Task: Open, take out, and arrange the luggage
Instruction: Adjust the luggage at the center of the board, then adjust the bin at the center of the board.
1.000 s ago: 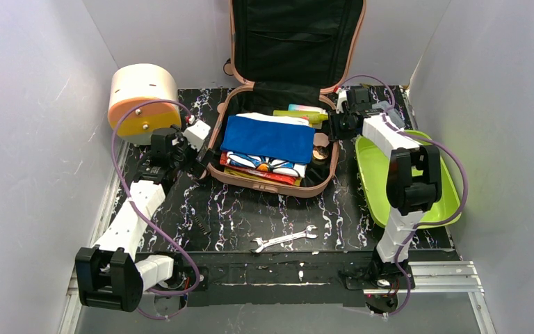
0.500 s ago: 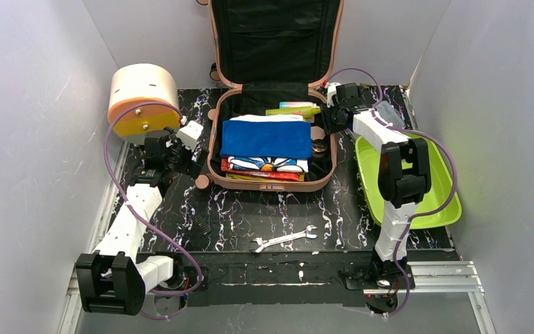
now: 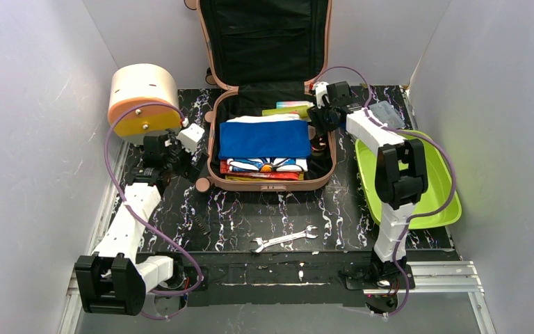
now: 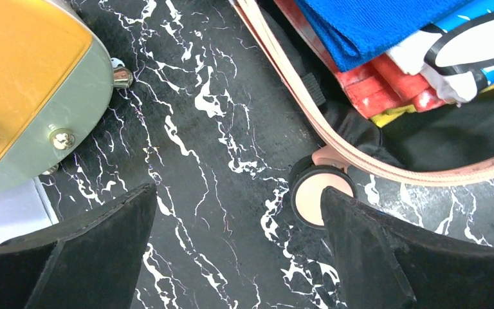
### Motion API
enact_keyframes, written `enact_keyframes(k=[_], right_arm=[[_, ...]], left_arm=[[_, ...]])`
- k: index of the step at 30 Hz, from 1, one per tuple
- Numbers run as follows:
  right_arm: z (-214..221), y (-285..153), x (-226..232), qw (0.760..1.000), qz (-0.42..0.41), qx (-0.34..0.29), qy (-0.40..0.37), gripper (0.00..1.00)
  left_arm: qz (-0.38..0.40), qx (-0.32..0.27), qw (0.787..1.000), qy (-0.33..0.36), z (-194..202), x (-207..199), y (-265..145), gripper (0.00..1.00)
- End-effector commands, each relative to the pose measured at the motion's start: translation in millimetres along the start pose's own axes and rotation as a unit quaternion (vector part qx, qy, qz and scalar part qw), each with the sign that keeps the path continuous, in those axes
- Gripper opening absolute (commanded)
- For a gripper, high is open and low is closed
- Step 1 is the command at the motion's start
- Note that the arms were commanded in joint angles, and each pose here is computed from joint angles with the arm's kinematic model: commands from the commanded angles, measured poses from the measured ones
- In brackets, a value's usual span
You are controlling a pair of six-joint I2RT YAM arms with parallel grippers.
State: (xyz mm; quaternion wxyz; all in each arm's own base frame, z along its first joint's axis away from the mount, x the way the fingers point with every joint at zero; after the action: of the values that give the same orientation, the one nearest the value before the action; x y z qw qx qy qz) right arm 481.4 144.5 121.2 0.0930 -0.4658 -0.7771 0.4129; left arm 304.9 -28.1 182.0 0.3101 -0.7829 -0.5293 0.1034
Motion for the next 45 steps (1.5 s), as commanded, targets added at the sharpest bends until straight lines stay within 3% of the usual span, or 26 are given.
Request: enact_keyframes(k=[1,6,9,12,18,24,34,39,45], right_arm=[[-67,-79,44,0.988,-0.095,-0.101,-0.071,0.76],[-30,-129,40,0.985,-0.087,-0.072,-0.127,0.88],[3,-154,23,0.985,-0.040,-0.049,-0.162,0.98],[41,-176,7,0.985,0.012,-0.004,-0.170,0.98],[103,-203,17,0.987,0.021,0.042,-0.154,0.97],[147,-194,24,0.983,0.015,0.116,-0.142,0.95],[188,-174,36,0.973,-0.042,0.170,-0.152,0.91],[197,-166,41,0.970,-0.093,0.173,-0.146,0.73],[205,-173,44,0.955,-0.139,0.198,-0.174,0.20]], left_arm=[[0.021,-0.001,0.999,0.029,-8,-5,-24,0.98],[0.072,-0.004,0.997,0.038,-1,-26,-43,0.98],[0.088,-0.009,0.995,0.047,5,-35,-54,0.98],[0.092,-0.011,0.994,0.052,12,-42,-68,0.98],[0.128,-0.047,0.989,0.061,35,-70,-88,0.98],[0.163,-0.085,0.982,0.044,40,-85,-93,0.98],[0.166,-0.100,0.981,-0.001,40,-82,-95,0.98],[0.162,-0.094,0.982,-0.006,46,-80,-91,0.98],[0.164,-0.094,0.982,-0.012,47,-80,-91,0.98]])
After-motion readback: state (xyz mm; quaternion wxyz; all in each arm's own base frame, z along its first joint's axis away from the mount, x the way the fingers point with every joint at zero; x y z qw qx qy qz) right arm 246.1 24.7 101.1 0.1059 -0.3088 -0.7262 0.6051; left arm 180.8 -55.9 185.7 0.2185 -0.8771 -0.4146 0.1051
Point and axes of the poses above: each gripper's point midway between its finger pads, its own y axis out along the fingers, its own x axis along the line the jaws close on, z = x × y, the point moved 3 cm from there along -y, back along the fingers, and after that the axes turned 8 degrees about -y, right-handed, at the moved point
